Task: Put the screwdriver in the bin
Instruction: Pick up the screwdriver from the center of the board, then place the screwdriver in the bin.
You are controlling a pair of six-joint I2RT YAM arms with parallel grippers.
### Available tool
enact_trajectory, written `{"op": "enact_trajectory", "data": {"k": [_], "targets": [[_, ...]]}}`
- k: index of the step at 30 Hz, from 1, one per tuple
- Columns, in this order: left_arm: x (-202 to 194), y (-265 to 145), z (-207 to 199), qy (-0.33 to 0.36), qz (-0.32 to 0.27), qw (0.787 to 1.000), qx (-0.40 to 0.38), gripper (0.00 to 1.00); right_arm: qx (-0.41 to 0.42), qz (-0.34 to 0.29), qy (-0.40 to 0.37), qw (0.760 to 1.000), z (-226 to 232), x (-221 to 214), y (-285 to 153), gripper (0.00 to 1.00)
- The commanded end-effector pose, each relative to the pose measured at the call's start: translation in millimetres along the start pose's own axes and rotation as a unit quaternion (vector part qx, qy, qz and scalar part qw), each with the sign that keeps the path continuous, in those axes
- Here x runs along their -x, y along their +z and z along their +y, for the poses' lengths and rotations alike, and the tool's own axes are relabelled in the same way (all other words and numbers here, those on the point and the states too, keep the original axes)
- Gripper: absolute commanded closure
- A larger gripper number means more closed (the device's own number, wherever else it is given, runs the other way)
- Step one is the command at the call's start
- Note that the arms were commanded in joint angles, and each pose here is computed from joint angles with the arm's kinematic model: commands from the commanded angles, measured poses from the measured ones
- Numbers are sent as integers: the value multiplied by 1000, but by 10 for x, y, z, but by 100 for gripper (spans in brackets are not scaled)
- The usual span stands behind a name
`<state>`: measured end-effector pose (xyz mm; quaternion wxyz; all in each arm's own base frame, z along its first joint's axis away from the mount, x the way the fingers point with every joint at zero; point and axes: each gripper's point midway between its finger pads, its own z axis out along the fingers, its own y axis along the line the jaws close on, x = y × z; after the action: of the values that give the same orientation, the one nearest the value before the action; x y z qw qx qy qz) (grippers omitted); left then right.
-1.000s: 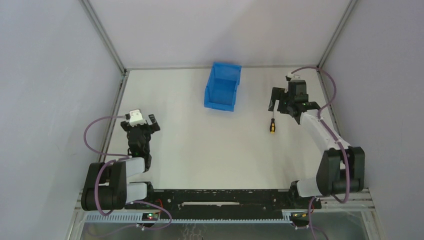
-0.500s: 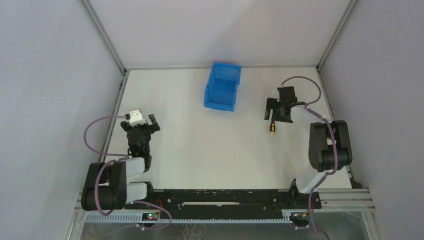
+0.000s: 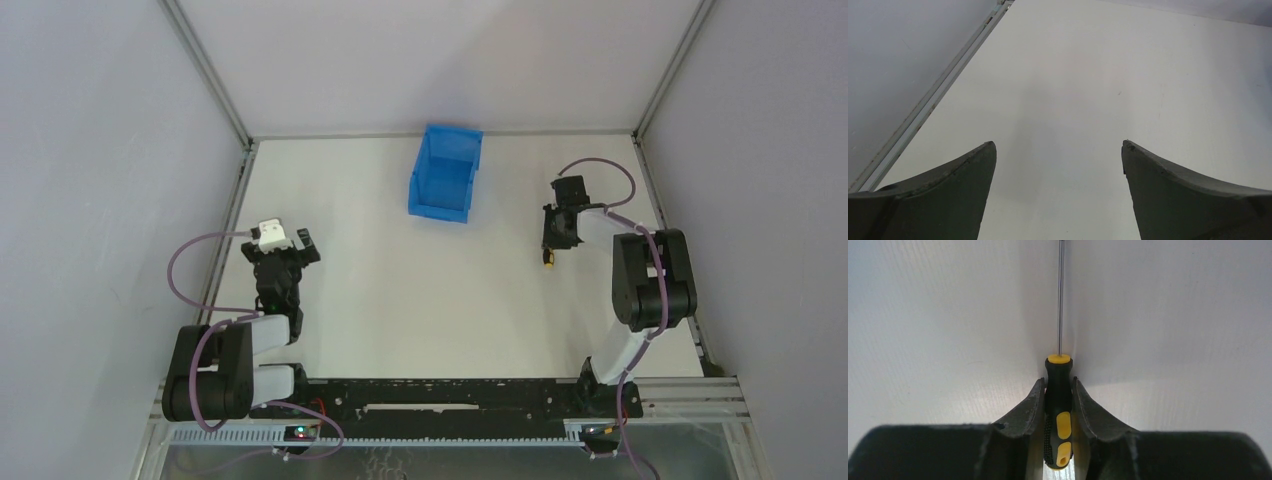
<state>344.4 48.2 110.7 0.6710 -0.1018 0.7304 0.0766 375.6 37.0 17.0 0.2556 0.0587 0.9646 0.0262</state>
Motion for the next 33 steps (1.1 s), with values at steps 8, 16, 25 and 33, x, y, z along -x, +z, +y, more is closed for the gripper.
{"op": "enact_trajectory", "data": {"k": [8, 16, 25, 33], "targets": [[252, 76, 21, 1, -37, 999, 7, 0, 15, -66, 7, 998, 88, 382, -550, 79], [246, 75, 19, 2, -36, 999, 7, 0, 17, -134, 1, 991, 98, 759, -1321, 79], [250, 76, 21, 1, -36, 999, 7, 0, 13, -202, 3, 979, 86, 1102, -2244, 78], [253, 77, 20, 1, -37, 999, 7, 0, 19, -225, -6, 974, 165, 1329, -2778, 78]]}}
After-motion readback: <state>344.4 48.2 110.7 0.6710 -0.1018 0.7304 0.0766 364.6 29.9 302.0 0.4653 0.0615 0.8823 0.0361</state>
